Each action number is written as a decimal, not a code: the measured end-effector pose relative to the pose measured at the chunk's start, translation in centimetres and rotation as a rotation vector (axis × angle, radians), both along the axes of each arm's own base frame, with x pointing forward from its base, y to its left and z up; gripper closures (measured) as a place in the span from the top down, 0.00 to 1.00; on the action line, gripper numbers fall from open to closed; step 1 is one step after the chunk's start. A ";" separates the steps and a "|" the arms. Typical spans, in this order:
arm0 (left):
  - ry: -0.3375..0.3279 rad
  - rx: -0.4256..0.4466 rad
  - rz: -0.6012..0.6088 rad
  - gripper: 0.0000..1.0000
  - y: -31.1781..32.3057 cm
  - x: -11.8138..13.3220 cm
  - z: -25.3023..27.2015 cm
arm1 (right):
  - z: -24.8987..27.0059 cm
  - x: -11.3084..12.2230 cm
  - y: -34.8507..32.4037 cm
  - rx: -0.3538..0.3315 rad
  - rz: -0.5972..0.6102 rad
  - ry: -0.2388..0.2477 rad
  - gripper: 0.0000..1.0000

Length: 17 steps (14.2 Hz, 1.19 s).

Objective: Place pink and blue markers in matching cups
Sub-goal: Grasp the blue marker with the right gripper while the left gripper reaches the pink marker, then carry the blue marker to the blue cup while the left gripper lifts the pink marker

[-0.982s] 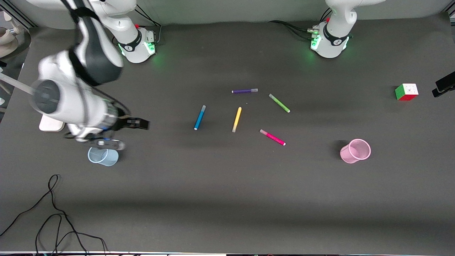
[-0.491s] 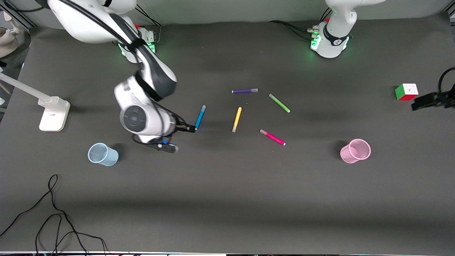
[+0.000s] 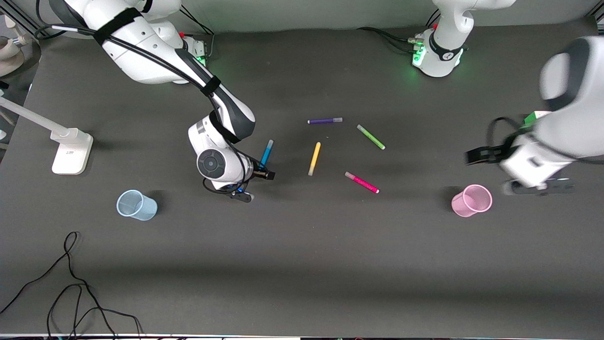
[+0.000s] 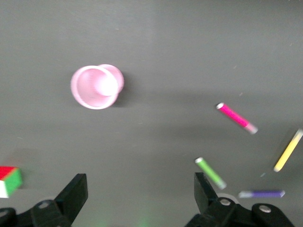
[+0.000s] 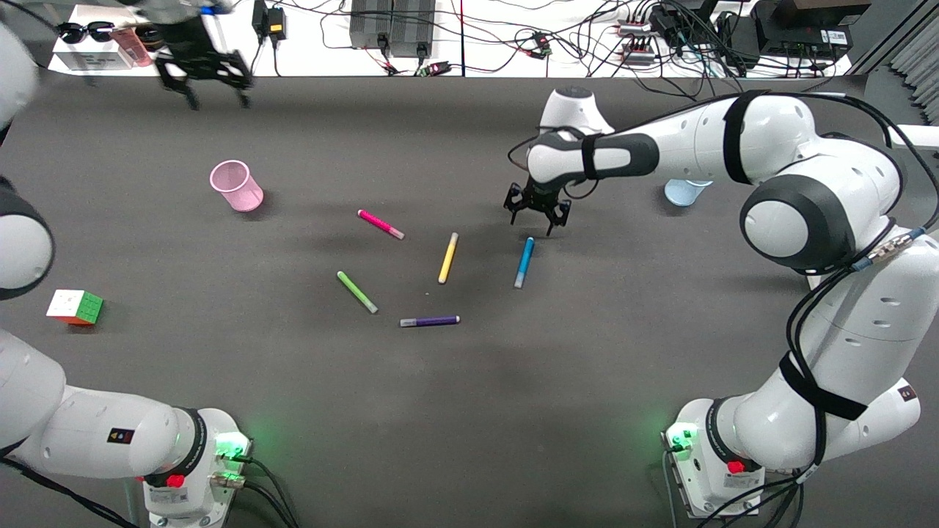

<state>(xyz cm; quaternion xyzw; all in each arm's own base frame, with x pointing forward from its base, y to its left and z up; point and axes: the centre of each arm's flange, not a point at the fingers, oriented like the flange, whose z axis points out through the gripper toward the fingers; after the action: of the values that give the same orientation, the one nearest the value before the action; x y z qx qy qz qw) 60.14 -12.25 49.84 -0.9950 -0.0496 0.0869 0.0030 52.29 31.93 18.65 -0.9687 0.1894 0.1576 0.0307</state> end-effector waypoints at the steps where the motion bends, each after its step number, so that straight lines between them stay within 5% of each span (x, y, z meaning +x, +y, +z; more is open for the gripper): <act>1: -0.001 0.016 0.058 1.00 -2.6 0.1 -1.4 | -0.7 -0.5 -0.1 -0.001 -0.005 -0.003 0.95; 4: -0.009 0.057 0.226 1.00 -9.4 0.6 -6.7 | -2.1 -1.5 -0.5 0.001 -0.014 -0.014 0.84; 10: -0.013 0.109 0.516 0.99 -18.7 0.2 -18.9 | -2.3 -1.6 -0.6 0.002 -0.018 -0.018 0.22; 14: 0.059 0.071 0.703 0.97 -21.8 -0.7 -23.9 | -1.2 -0.6 -0.8 0.008 -0.028 -0.035 0.18; 17: 0.114 0.058 0.762 0.93 -21.8 -0.9 -25.2 | 5.9 2.5 -3.0 -0.001 -0.037 -0.063 0.18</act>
<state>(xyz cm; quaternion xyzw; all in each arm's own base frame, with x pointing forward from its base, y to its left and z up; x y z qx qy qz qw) 59.21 -34.03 24.62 -0.8982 -0.4181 0.1354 0.0014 54.78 28.94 24.58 -0.9695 0.2062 0.1264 0.0390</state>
